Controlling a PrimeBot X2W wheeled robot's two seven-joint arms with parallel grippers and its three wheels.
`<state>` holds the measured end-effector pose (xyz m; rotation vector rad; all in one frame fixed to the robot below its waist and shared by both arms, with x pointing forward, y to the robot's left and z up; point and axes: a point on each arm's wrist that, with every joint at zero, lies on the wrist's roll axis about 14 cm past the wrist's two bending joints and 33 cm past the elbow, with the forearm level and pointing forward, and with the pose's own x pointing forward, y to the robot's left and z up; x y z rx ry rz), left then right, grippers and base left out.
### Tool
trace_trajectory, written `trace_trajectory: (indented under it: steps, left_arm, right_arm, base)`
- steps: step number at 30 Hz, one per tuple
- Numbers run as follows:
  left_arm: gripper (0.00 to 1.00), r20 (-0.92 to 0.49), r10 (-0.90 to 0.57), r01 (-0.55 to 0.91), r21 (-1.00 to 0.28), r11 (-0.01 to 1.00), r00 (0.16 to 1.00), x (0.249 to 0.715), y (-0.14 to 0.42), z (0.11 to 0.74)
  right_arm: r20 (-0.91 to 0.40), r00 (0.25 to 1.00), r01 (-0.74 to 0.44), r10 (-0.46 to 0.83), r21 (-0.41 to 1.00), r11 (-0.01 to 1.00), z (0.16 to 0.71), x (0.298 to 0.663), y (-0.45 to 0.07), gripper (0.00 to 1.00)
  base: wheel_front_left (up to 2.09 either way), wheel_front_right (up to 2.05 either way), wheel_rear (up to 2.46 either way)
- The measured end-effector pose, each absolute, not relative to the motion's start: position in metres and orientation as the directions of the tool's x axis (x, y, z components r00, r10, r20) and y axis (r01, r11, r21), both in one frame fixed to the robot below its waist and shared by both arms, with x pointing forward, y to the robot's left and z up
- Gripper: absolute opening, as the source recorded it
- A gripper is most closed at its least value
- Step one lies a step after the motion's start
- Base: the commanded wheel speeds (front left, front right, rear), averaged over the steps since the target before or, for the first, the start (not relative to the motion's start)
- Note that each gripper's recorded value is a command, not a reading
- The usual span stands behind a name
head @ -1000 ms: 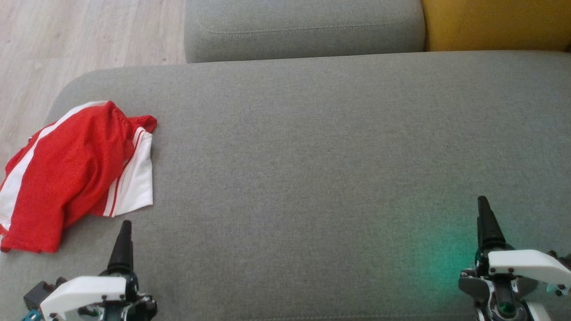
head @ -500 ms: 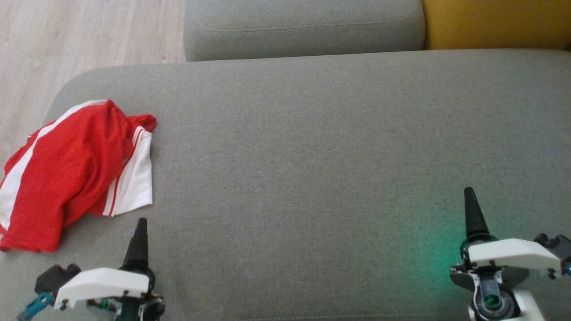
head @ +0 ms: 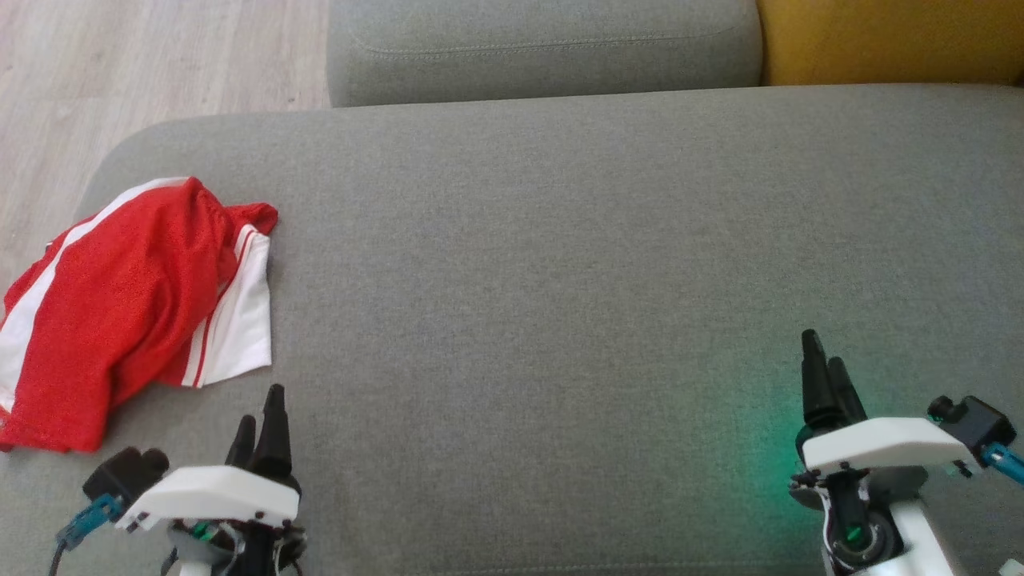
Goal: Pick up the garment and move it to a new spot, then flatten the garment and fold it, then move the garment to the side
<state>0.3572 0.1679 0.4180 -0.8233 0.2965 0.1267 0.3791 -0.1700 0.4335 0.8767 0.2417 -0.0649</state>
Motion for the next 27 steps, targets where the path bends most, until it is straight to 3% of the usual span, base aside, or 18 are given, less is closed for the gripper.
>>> trace_trajectory:
  steps: [27]
  left_arm:
    - [1.0, -0.269, 0.025, -0.142, -0.424, 0.894, 0.963, 0.368, 0.165, 0.427]
  right_arm:
    - [-0.229, 0.971, 0.052, 0.07, 0.486, 0.873, 0.432, 0.391, -0.164, 1.0]
  base:
    - [0.0, 0.0, 0.0]
